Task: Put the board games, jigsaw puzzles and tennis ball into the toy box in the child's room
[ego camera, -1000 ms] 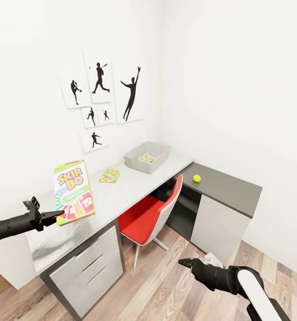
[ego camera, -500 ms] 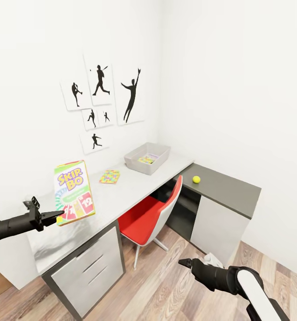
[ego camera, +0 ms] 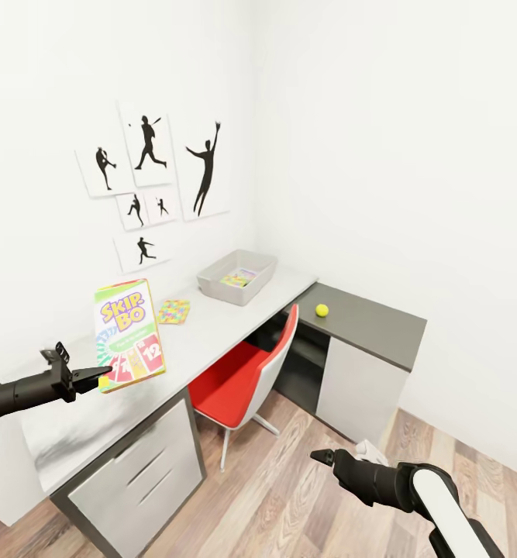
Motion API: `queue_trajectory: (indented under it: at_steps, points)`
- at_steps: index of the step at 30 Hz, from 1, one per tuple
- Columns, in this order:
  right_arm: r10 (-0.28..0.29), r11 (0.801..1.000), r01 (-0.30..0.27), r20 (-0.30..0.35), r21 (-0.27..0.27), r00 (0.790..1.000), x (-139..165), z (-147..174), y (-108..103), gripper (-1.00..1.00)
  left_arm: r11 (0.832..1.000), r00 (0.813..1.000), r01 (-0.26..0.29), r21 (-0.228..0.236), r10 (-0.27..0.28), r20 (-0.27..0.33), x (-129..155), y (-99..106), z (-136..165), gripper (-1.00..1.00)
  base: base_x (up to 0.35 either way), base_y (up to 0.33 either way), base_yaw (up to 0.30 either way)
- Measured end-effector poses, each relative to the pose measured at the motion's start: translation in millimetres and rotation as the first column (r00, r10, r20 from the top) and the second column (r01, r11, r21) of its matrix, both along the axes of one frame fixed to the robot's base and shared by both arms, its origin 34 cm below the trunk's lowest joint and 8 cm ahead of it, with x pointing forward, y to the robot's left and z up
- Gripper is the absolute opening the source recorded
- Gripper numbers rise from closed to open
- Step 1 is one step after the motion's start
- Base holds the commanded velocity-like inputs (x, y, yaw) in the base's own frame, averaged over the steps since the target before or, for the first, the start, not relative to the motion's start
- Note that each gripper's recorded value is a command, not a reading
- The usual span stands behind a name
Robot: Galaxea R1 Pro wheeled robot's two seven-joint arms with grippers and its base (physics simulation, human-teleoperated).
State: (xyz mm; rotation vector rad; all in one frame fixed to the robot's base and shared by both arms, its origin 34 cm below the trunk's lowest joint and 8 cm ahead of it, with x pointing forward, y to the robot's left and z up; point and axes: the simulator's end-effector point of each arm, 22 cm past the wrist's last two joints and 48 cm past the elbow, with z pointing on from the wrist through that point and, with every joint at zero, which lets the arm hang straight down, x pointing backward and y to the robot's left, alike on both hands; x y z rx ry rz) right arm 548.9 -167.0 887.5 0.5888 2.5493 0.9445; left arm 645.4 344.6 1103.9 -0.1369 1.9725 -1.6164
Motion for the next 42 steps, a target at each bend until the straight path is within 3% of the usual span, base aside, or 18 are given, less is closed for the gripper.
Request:
queue_trajectory:
  at_steps: [16,42]
  points:
    - [0.000,1.000,0.000,0.000,-0.001,1.000,-2.0,4.1,-0.1,1.00,1.000,1.000,0.015,0.007,-0.015,-0.011,-4.2,-4.4,-0.6,-1.00,0.019,-0.016,-0.265]
    - [0.006,1.000,-0.006,0.008,-0.001,1.000,-1.0,6.7,1.8,1.00,1.000,1.000,0.012,0.013,-0.013,0.006,-3.1,-4.1,0.4,-1.00,0.077,-0.062,-0.005]
